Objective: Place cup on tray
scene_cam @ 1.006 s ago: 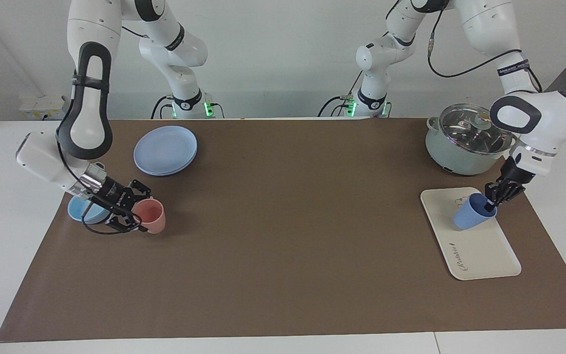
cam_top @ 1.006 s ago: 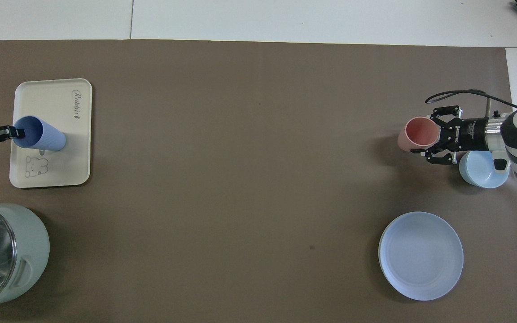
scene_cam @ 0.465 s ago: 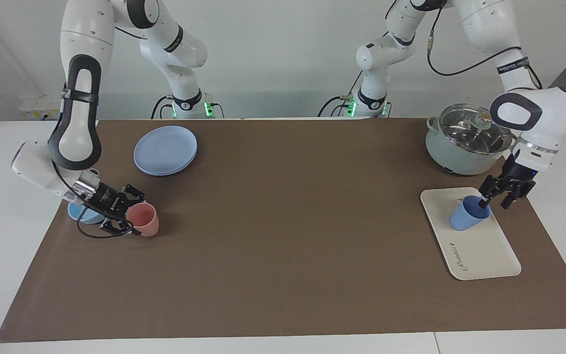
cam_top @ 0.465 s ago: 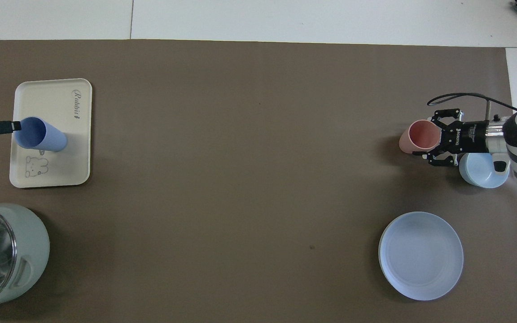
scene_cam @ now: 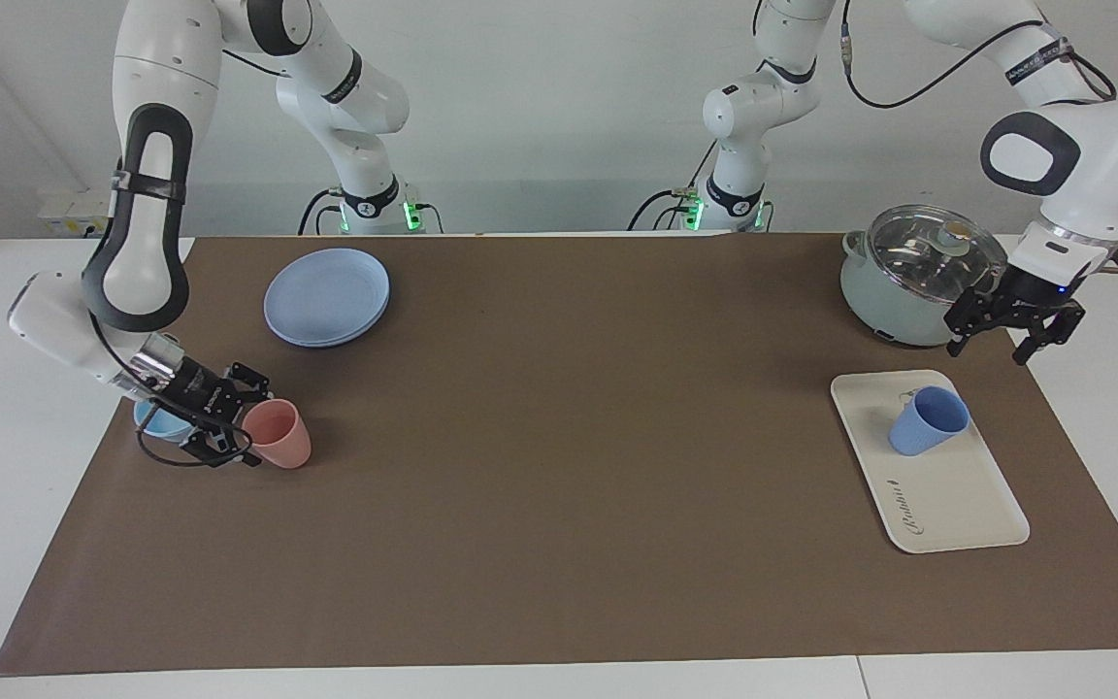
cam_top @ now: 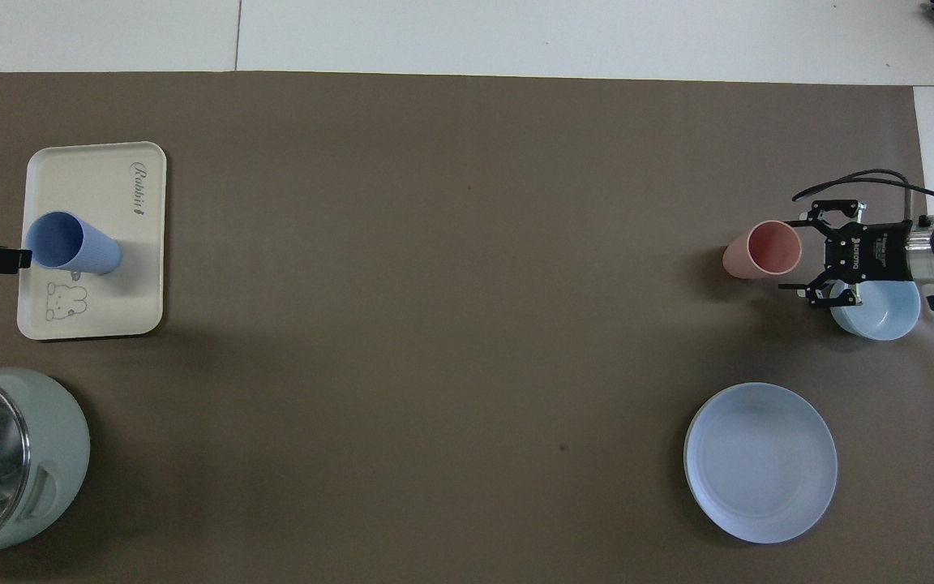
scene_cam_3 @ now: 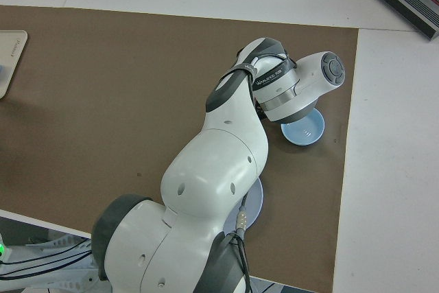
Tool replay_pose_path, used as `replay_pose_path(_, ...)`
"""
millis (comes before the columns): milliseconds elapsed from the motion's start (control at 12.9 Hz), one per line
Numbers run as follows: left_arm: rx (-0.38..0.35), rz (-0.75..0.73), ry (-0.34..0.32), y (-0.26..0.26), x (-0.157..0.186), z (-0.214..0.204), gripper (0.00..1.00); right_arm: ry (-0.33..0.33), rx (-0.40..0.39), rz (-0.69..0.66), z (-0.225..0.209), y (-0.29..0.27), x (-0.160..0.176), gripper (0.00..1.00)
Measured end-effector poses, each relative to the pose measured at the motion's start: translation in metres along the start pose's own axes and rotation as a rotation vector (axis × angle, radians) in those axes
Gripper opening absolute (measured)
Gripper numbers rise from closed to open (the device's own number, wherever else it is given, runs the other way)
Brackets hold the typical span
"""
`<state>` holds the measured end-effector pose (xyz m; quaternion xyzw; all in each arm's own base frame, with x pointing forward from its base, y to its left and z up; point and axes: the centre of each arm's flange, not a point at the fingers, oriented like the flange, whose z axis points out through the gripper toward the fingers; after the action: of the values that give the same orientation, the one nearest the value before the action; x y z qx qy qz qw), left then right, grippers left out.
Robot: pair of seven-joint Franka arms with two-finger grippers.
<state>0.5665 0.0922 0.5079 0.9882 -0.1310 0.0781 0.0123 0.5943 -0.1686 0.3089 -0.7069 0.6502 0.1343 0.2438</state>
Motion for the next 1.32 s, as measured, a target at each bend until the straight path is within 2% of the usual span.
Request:
replay_pose_path(232, -0.016, -0.005, -0.074, 0.063, 0.003, -0.014, 1.00, 0.130, -0.126, -0.324, -0.015, 0.002, 0.002, 0.99)
replay_pose_path(387, -0.028, -0.028, -0.116, 0.101, 0.002, -0.014, 1.00, 0.216, -0.226, -0.603, -0.033, -0.003, -0.012, 0.99)
replay_pose_path(542, -0.031, -0.053, -0.147, 0.141, -0.001, -0.009, 1.00, 0.269, -0.302, -0.851, -0.051, -0.009, -0.035, 0.99)
replay_pose_path(697, -0.027, -0.083, -0.161, 0.180, -0.003, -0.011, 1.00, 0.274, -0.351, -1.059, -0.063, -0.015, -0.070, 0.99)
replay_pose_path(852, -0.024, -0.084, -0.139, 0.203, 0.000, -0.024, 1.00, 0.249, -0.377, -1.189, -0.068, -0.018, -0.108, 0.99)
replay_pose_path(1084, -0.027, -0.049, -0.122, 0.196, 0.009, -0.074, 1.00, 0.265, -0.435, -1.312, -0.066, -0.023, -0.169, 1.00)
replay_pose_path(1316, -0.029, -0.035, -0.128, 0.183, 0.022, -0.114, 1.00, 0.268, -0.443, -1.390, -0.062, -0.024, -0.219, 1.00)
